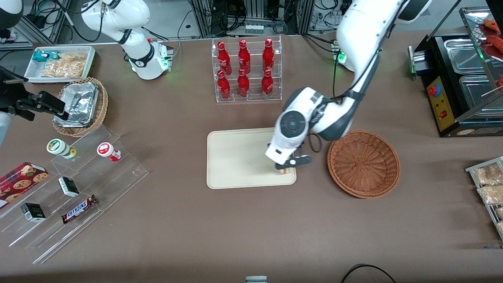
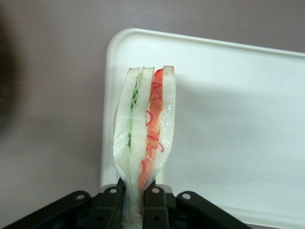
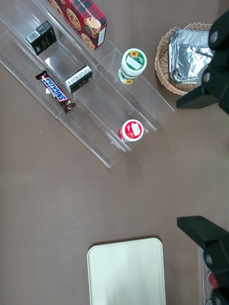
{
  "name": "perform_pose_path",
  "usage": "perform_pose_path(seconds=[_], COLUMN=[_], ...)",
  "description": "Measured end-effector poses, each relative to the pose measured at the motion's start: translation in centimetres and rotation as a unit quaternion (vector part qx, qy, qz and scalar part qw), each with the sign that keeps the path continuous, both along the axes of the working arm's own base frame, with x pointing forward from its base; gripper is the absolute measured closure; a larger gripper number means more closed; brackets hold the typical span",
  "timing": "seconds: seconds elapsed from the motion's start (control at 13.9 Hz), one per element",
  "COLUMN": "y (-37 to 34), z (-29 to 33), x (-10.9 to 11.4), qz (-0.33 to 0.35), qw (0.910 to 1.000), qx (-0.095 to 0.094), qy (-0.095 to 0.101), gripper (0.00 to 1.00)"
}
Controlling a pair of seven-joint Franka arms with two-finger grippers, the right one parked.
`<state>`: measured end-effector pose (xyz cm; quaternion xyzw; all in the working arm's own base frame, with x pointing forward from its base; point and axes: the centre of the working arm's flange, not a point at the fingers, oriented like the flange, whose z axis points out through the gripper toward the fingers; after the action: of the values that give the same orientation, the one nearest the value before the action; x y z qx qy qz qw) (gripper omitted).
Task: Place sandwich from basket to tray
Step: 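Lift the sandwich and carry it over the cream tray, then lower the sandwich onto the tray and open the left gripper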
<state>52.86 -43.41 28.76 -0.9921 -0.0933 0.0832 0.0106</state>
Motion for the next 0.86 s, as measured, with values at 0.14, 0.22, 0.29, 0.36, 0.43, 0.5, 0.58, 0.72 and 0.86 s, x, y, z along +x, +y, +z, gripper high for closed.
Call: perform_pose_path(seconds=[0.14,0.22,0.29,0.36,0.43,0.5,0.58,0.72,0.86], y=[-3.7,-5.2,-6.1,-6.7,-7.0,-7.4,-7.6,-8.1,-8.6], z=[-1.1,-1.7,-2.2,-2.7,-3.0,-3.3,-3.4,-3.7,-4.2], x=[-1.4,-2.1,-2.5,-2.6,-2.6,-2.6,-2.6,-2.7,-3.2], qz=[0.0,0.0,0.004,0.008,0.01,0.012,0.016,0.023,0.025], qw=[0.9999,0.9998,0.9997,0.9995,0.9993,0.9991,0.999,0.9989,0.999], qx=[-0.009,-0.013,-0.017,-0.022,-0.027,-0.029,-0.03,-0.03,-0.028], qy=[-0.009,-0.013,-0.017,-0.021,-0.025,-0.027,-0.027,-0.027,-0.024], gripper=[0.85,0.85,0.85,0.85,0.85,0.85,0.85,0.85,0.85])
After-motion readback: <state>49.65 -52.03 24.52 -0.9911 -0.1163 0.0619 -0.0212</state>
